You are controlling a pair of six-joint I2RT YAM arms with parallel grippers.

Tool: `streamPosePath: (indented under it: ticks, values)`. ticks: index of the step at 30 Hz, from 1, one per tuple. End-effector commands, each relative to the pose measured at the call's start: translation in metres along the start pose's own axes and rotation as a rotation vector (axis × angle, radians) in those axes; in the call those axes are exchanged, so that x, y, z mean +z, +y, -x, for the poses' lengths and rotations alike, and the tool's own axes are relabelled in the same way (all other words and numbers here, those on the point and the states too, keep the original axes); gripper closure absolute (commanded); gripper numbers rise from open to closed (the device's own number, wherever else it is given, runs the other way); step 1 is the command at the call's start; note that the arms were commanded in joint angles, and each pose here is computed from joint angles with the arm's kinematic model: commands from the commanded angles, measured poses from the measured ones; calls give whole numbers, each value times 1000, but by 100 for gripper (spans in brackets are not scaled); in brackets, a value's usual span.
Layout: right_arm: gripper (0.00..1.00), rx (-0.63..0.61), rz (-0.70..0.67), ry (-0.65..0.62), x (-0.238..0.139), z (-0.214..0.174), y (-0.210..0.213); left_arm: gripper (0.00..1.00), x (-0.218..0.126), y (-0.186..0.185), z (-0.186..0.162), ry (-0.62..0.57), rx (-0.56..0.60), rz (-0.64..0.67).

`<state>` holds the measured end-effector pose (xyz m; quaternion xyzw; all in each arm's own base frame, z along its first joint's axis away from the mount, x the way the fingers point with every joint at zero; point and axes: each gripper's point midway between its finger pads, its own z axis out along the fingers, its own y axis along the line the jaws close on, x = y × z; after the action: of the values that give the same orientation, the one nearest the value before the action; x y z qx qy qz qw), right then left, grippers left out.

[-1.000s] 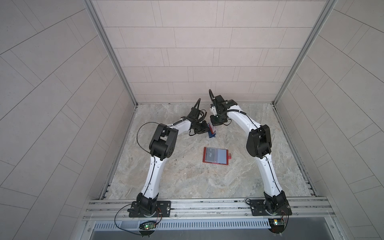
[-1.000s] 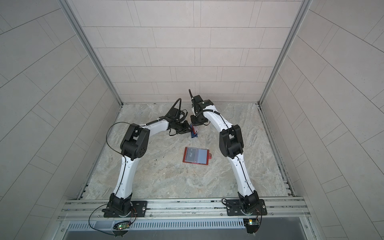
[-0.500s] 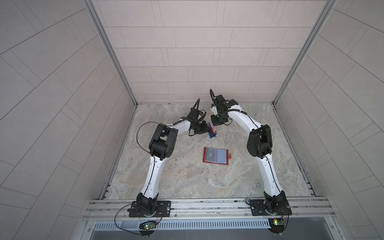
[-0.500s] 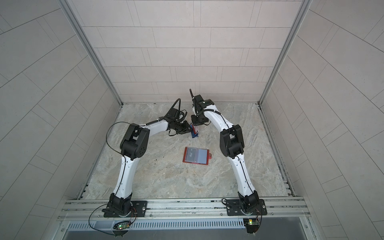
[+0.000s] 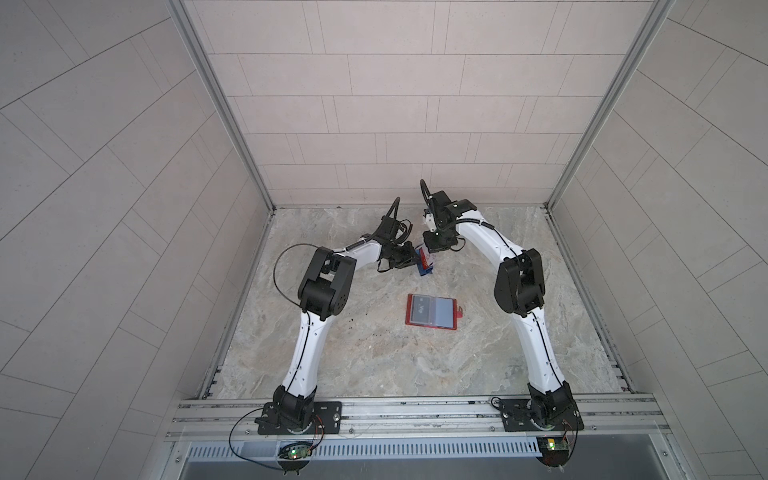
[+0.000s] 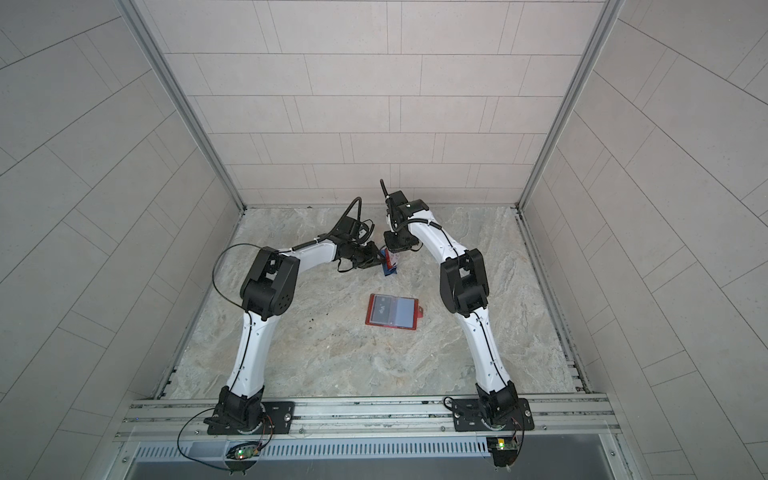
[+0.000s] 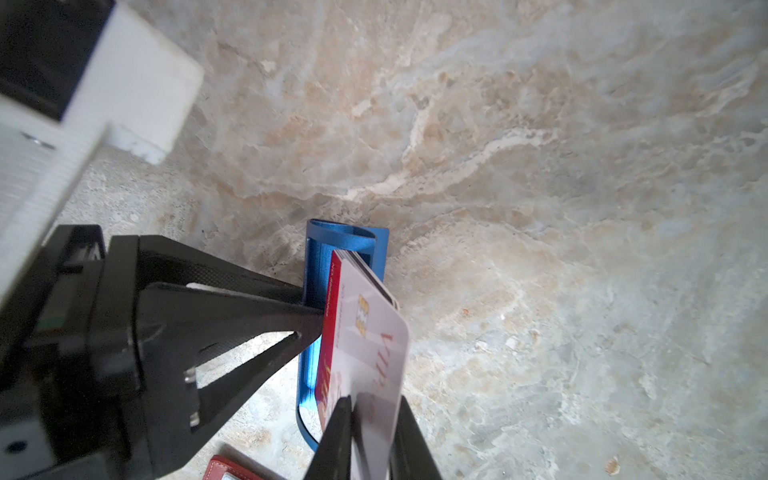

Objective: Put the credit cards into the card holder

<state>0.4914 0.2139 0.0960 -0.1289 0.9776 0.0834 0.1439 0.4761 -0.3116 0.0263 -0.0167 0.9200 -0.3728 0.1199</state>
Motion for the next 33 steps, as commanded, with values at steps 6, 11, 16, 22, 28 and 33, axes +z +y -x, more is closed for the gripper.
streamPosePath:
  ticks: [6,11,16,22,28,33]
  values:
    - [78,-9,-54,-16,-25,-1,-11,73,15,50,-36,99,-91,135]
    - [77,-9,-55,-18,-27,-1,-11,73,15,51,-36,100,-90,136]
    - [83,-15,-45,-18,-30,-1,-8,73,16,51,-37,101,-91,138]
    - [95,-20,-19,-22,-35,-2,-1,73,16,52,-37,103,-90,137]
    - [99,-22,4,-15,-35,-4,4,73,17,51,-37,103,-91,136]
    - [100,-21,36,-13,-39,-5,9,73,14,46,-36,99,-86,120]
